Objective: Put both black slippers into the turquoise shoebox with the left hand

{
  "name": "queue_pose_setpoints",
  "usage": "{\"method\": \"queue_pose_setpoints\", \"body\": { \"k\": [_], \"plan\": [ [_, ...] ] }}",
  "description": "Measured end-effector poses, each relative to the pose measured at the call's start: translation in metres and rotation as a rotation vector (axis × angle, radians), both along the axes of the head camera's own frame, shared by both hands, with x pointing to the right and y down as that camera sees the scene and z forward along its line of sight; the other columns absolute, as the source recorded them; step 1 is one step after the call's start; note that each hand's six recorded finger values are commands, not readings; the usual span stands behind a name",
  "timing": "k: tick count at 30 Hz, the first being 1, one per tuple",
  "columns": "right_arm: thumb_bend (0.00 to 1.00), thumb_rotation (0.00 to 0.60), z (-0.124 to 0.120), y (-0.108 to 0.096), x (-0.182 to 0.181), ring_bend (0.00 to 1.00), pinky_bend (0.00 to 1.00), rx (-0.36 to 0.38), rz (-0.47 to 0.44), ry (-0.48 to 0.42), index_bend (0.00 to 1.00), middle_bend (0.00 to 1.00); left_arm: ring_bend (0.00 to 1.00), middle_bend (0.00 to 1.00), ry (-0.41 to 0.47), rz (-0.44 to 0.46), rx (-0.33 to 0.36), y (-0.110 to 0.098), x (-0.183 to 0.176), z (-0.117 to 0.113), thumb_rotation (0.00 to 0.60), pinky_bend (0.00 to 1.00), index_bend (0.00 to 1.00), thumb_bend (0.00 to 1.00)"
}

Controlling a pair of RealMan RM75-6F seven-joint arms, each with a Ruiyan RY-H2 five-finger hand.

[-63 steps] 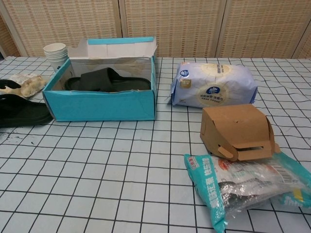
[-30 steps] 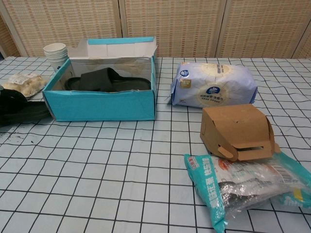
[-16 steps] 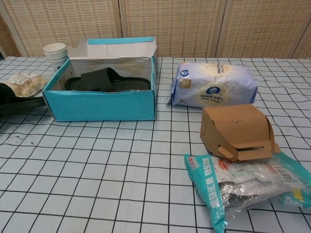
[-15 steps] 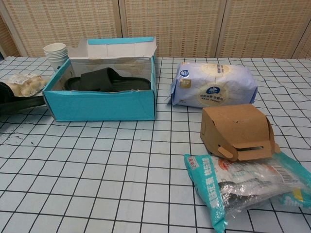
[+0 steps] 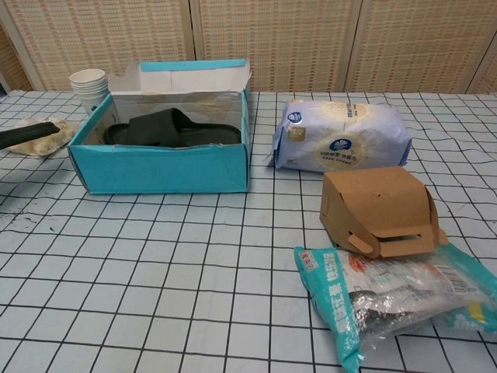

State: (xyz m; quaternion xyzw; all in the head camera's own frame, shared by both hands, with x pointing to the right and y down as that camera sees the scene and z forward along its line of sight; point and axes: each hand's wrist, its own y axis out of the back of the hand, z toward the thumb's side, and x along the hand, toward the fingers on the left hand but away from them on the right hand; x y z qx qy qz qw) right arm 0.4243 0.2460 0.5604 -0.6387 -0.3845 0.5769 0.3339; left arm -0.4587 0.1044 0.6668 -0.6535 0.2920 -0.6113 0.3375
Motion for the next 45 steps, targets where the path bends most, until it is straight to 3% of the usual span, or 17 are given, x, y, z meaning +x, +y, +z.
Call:
{"method": "queue_pose_setpoints", "body": {
  "k": [9,13,17,22,26,32,39,45],
  "plan": [
    [0.08,0.6,0.003,0.001,-0.001,0.0,0.0,-0.009,-0.007,0.004,0.0,0.0,0.5,0.64,0.162,0.069,0.03,-0.013,0.035,-0.038,0.6,0.54,0.56,1.0],
    [0.08,0.6,0.008,0.002,-0.003,0.0,0.0,-0.025,-0.021,0.013,0.0,0.0,0.5,0.64,0.294,0.067,-0.025,-0.023,0.057,-0.05,0.6,0.54,0.57,1.0],
    [0.08,0.6,0.011,0.004,-0.005,0.0,0.0,-0.032,-0.03,0.022,0.0,0.0,0.5,0.64,0.404,0.12,-0.1,-0.048,0.095,-0.06,0.6,0.55,0.57,1.0],
    [0.08,0.6,0.014,0.006,-0.001,0.0,0.0,-0.049,-0.014,0.043,0.0,0.0,0.5,0.65,0.452,0.211,-0.135,-0.076,0.143,-0.065,0.6,0.55,0.57,1.0],
    [0.08,0.6,0.018,0.005,-0.002,0.0,0.0,-0.056,-0.015,0.048,0.0,0.0,0.5,0.65,0.467,0.279,-0.155,-0.096,0.184,-0.06,0.6,0.55,0.57,1.0],
    [0.08,0.6,0.023,0.006,0.001,0.0,0.0,-0.073,-0.002,0.064,0.0,0.0,0.5,0.65,0.479,0.311,-0.217,-0.107,0.224,-0.044,0.6,0.55,0.57,1.0],
    [0.08,0.6,0.029,0.006,0.001,0.0,0.0,-0.095,-0.003,0.067,0.0,0.0,0.5,0.64,0.493,0.309,-0.289,-0.108,0.25,-0.022,0.6,0.54,0.57,1.0],
    [0.08,0.6,0.03,0.006,0.001,0.0,0.0,-0.093,0.0,0.071,0.0,0.0,0.5,0.64,0.478,0.292,-0.33,-0.113,0.25,-0.006,0.6,0.53,0.57,1.0]
  ]
}}
